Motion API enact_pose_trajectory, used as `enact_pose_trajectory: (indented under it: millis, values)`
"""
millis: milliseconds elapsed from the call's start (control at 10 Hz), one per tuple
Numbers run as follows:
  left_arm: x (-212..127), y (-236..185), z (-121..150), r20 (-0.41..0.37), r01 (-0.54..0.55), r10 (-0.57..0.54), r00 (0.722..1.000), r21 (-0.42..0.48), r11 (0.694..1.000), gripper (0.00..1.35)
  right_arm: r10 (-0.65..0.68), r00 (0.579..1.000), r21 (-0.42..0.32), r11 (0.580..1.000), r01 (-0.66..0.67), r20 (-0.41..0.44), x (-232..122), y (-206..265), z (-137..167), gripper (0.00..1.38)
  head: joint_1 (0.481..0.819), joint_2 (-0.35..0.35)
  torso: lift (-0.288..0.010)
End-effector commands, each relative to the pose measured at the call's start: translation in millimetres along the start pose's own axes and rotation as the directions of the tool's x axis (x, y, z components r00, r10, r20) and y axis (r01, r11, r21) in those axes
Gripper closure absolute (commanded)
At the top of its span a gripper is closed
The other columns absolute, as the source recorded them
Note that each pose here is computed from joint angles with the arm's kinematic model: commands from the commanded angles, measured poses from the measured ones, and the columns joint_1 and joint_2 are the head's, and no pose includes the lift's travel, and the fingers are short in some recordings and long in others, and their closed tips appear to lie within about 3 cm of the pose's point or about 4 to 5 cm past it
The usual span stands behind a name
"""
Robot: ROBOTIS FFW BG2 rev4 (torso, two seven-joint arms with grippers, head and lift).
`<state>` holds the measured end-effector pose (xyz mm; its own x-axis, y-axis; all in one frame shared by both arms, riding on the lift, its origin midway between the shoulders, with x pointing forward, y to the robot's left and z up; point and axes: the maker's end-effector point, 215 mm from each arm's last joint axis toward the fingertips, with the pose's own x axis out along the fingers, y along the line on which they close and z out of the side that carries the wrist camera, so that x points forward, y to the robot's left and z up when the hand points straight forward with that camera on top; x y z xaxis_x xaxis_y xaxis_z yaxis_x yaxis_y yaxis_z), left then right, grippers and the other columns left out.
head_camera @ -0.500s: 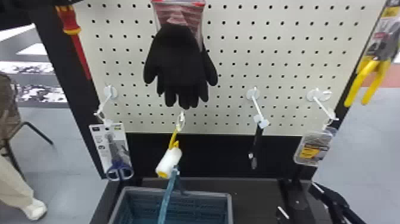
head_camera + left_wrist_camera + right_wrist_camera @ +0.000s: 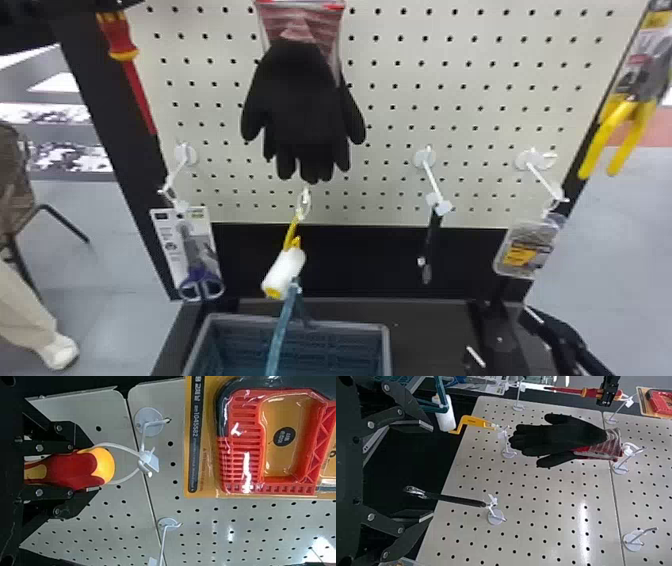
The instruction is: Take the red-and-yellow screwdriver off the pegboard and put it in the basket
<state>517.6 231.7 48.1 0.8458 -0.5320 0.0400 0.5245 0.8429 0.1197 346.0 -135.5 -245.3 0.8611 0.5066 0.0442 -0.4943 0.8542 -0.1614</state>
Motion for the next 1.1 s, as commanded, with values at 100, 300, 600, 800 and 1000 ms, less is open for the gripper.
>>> enact_pose_trajectory:
  millis: [100, 300, 600, 800, 1000]
  values:
    - [0, 0, 0, 0.001, 0.001, -0.001, 1.0, -0.001, 1.0, 1.02, -0.001, 1.0, 0.0, 1.0, 0.001, 0.0, 0, 0, 0, 0.5, 0.549, 0.0, -0.1]
    - [0, 0, 0, 0.001, 0.001, -0.001, 1.0, -0.001, 1.0, 1.02, -0.001, 1.0, 0.002, 1.0, 0.001, -0.002, 0, 0, -1, 0.5, 0.549, 0.0, -0.1]
    - [0, 1, 1, 0.003, -0.002, 0.002, 1.0, 0.002, 1.0, 1.02, -0.001, 1.0, 0.002, 1.0, 0.001, -0.002, 0, 0, -1, 0.5, 0.549, 0.0, -0.1]
    - [-1, 1, 7, 0.01, -0.004, 0.004, 1.0, 0.014, 1.0, 1.02, 0.001, 1.0, 0.002, 1.0, -0.001, -0.004, 0, 0, -3, 0.5, 0.549, 0.0, -0.1]
    - [-2, 2, 11, 0.011, -0.006, 0.006, 1.0, 0.024, 1.0, 1.02, 0.001, 1.0, 0.002, 1.0, -0.001, -0.004, 0, 0, -3, 0.5, 0.549, 0.0, -0.1]
